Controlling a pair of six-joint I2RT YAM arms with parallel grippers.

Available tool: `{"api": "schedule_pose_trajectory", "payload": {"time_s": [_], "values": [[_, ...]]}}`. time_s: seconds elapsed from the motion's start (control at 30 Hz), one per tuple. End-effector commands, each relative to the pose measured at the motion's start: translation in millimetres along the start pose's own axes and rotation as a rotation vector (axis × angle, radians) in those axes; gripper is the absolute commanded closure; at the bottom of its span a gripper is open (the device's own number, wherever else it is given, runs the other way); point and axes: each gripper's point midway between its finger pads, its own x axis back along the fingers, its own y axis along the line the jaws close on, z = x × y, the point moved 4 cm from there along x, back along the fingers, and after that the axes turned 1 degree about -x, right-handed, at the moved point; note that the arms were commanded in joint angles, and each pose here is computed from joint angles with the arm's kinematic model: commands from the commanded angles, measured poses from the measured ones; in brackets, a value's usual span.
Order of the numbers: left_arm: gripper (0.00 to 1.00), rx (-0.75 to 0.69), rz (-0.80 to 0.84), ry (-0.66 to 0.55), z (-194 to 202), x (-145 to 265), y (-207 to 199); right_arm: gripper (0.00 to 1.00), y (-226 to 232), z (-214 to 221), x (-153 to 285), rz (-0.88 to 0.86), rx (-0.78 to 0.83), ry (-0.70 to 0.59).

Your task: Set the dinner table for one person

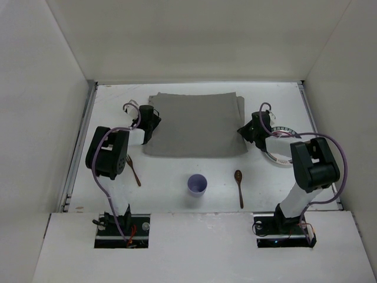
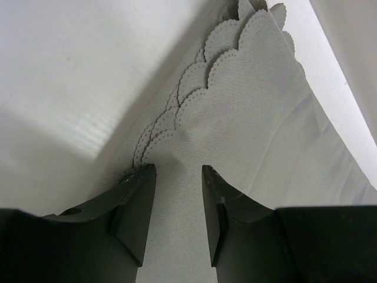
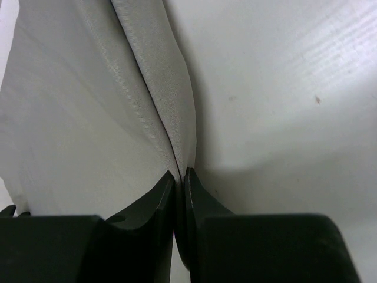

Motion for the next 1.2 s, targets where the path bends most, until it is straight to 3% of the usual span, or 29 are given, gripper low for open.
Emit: {"api": "schedule_pose_trajectory", "payload": {"time_s": [0.0, 0.7, 1.17], "values": [[0.64, -0.049, -0.111, 0.016, 13, 16, 33, 0.84, 7, -11, 15, -0.055, -0.026, -0.070], [0.65, -0.085, -0.099, -0.004, 24, 55, 44, 0.79, -16, -2, 46, -0.049, -0.048, -0.105], [0.56, -0.098, 0.041, -0.140, -12, 113, 0, 0.52, -17, 2, 70, -0.057, -0.042, -0.141]]}}
